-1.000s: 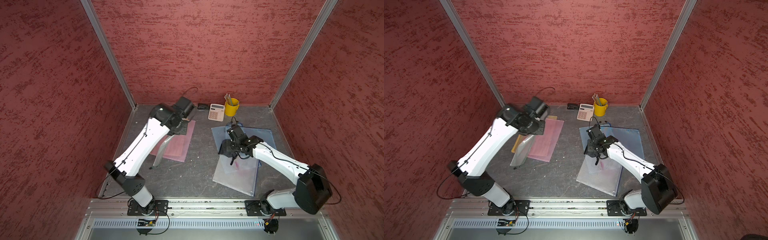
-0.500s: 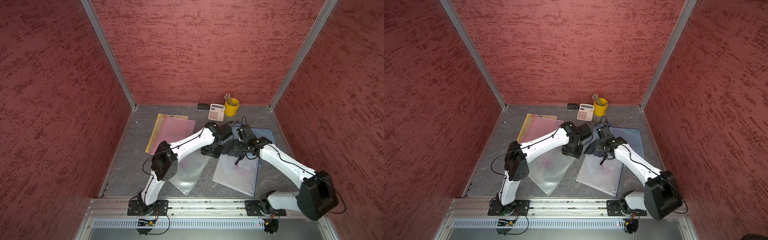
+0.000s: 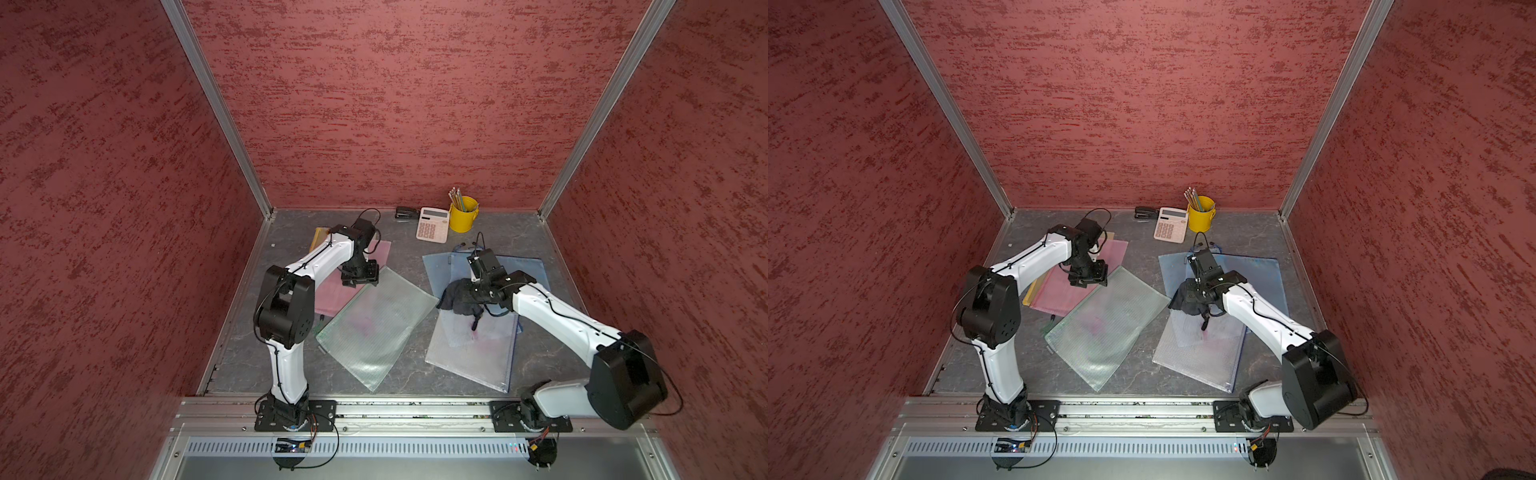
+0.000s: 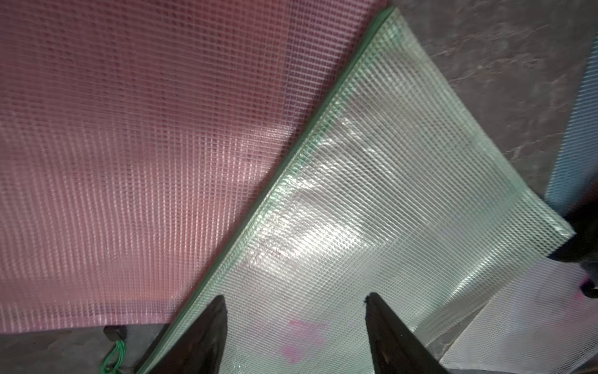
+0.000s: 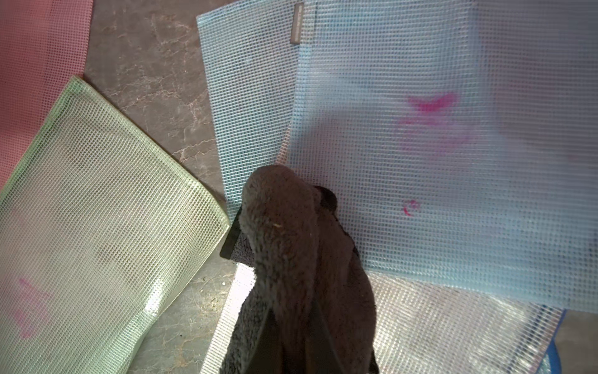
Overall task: Wipe the document bag
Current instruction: Adjust the document bag at the center of the board.
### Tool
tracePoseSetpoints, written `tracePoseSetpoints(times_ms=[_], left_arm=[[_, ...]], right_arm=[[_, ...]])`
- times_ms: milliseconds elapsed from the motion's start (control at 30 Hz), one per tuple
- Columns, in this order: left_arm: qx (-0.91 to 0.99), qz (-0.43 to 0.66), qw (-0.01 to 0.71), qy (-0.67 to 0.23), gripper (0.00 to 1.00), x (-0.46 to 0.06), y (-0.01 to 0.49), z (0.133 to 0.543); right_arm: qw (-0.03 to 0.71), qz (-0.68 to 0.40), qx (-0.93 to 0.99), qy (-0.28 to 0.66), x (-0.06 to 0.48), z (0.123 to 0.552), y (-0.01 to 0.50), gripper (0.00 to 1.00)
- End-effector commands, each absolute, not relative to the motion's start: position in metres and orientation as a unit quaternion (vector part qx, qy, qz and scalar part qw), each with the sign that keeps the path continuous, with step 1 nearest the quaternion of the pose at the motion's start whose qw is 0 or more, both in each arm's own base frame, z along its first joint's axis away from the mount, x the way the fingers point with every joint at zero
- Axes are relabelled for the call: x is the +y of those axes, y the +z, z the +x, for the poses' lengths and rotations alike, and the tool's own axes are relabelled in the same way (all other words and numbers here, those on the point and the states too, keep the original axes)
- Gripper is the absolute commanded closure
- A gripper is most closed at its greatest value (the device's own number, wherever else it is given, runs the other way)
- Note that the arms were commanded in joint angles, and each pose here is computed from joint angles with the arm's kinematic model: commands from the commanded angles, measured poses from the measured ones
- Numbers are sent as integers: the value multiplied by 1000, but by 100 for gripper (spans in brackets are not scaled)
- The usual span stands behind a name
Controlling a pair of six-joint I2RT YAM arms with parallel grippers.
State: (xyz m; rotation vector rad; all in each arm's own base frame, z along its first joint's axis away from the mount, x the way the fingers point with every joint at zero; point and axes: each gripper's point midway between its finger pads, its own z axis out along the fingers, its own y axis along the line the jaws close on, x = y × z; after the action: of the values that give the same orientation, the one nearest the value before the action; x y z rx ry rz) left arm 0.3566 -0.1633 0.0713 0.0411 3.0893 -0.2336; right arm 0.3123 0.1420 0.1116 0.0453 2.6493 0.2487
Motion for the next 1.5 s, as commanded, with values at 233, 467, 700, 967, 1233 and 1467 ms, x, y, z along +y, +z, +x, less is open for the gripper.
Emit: tracePoseSetpoints(times_ms=[233,467,700,967,1233,1467], left_arm=[[994,68,18,-90,31,-174,27,378],[995,64,-27,-72,38,-168,-7,358],[995,67,-49,-57,84,-165,-18,346],[995,56,-11,-76,100,-166,26,352],[968,-93,40,-228,100,-168,105,345],[929,-203,53,-306,100,-199,87,316]], right_arm=[[254,13,961,112,162,328,126,100],[247,14,963,110,166,332,118,100],[244,12,964,104,167,333,110,100],[251,8,963,96,163,334,112,100],[317,-25,942,106,171,340,178,100],[344,-147,912,166,248,318,229,100]])
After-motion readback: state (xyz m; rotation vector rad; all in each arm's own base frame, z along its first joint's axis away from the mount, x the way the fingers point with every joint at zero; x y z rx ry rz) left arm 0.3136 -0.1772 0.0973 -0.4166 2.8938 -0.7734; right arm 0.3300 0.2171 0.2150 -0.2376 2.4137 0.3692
